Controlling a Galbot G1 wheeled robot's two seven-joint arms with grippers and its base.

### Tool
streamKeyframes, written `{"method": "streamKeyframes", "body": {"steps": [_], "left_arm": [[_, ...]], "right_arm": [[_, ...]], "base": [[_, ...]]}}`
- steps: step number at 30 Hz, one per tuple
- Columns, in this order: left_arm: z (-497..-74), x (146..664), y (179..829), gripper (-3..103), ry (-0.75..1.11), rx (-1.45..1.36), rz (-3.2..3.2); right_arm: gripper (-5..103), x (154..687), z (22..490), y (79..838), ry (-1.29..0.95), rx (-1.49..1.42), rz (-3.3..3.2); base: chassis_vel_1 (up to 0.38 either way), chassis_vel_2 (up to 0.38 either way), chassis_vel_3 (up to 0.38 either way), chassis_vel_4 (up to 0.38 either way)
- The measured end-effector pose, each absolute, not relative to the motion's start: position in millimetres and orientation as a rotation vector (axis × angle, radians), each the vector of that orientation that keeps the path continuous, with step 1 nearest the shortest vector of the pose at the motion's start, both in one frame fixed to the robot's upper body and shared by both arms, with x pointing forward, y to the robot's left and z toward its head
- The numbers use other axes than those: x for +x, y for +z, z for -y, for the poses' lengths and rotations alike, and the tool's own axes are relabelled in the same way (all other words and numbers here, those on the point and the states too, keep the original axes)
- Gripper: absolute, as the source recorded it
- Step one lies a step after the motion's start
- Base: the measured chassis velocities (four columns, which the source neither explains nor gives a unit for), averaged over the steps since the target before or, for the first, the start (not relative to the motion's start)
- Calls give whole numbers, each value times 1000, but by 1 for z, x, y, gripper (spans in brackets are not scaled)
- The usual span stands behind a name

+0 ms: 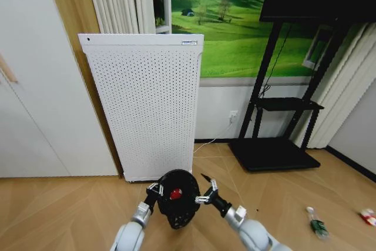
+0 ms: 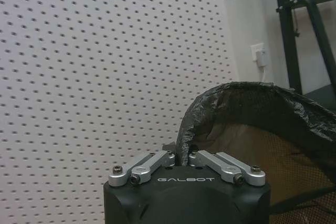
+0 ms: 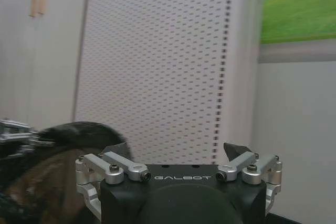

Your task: Pick up the trash bin and place the garbage on the floor into it.

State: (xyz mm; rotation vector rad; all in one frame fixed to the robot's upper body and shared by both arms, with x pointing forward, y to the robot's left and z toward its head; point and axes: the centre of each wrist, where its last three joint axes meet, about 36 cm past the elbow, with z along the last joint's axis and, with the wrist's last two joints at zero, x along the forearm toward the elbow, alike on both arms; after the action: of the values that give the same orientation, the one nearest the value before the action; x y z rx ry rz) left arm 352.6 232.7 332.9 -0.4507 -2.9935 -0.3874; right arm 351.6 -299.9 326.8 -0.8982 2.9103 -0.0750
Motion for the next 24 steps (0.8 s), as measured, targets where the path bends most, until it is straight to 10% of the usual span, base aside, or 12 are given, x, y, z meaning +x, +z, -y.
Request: {"method": "streamKeyframes", "body": {"steps": [10,24], "left_arm": [[-304,327,375,6,-482,-152,3062],[-325,305,399,6,-492,4,3103]], "right_arm": [[100,346,354,369,-69,-163,-3182],[100,296,382,367,-116,94,-3186]], "base": [[0,0,0,0],[0,0,0,0]]}}
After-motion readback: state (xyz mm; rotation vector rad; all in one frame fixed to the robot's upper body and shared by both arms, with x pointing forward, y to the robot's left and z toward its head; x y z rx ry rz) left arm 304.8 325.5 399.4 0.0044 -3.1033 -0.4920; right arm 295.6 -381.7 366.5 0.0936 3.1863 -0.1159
